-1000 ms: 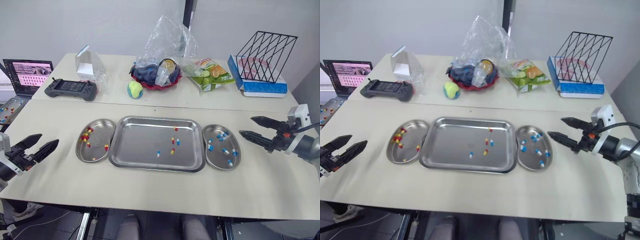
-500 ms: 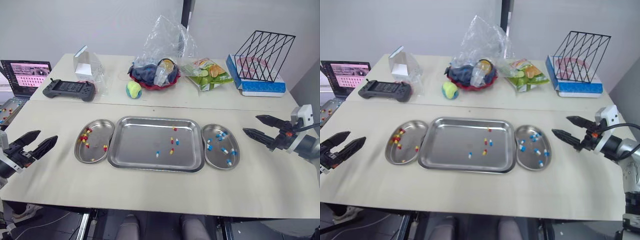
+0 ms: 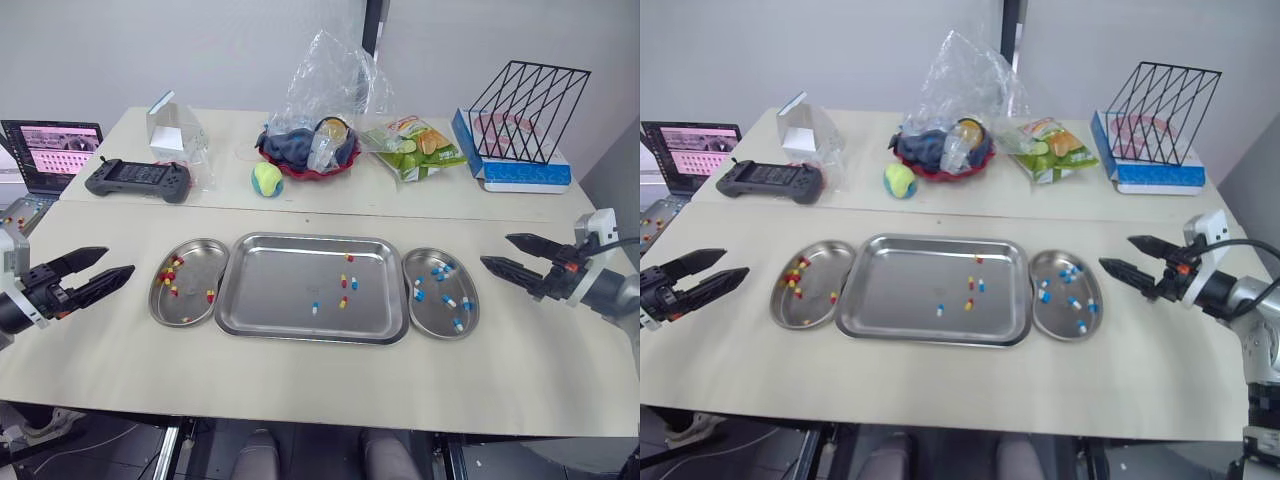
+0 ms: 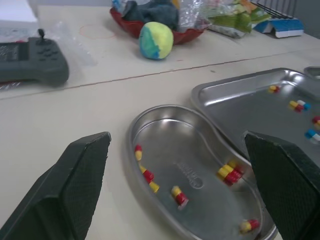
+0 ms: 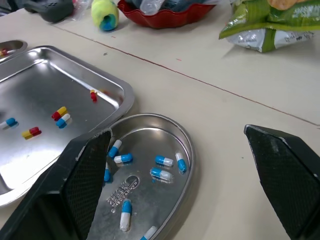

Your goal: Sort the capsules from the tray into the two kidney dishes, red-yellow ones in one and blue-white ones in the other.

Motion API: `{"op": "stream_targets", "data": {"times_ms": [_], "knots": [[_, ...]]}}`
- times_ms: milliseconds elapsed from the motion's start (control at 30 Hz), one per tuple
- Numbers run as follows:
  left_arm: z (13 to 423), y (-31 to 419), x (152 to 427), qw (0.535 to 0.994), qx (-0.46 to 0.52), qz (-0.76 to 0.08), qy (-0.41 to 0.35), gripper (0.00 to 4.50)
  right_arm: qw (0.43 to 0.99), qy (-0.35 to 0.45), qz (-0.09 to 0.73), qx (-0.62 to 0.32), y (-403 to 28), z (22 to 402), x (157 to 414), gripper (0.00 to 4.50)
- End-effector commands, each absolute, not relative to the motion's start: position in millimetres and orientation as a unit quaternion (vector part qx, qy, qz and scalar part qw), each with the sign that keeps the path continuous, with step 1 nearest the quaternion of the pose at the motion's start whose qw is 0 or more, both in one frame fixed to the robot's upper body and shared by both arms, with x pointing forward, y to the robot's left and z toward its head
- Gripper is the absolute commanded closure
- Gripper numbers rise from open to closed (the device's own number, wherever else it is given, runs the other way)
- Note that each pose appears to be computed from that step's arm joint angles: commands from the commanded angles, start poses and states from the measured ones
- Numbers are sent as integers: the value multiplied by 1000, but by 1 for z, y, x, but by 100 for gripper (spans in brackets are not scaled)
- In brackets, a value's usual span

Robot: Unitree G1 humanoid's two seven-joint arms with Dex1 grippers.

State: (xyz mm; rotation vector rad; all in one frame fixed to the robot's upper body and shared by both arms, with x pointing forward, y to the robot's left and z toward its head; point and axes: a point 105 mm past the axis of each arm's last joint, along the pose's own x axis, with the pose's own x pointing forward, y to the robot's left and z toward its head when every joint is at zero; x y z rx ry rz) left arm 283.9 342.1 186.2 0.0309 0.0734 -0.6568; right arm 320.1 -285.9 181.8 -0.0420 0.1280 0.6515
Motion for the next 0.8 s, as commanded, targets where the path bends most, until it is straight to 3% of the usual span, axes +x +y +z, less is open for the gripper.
{"op": "stream_targets", "data": {"times_ms": [33, 433, 800], "knots": [[197, 316, 281, 918, 28, -392, 58, 1, 942, 57, 328, -31, -282, 193, 315, 0], [219, 261, 292, 859, 66, -502, 82, 1, 931, 88, 352, -32, -259, 189, 289, 0], [218, 239, 288, 838, 89, -533, 80, 1, 876, 76, 469, -83, -179, 215, 283, 0]]}}
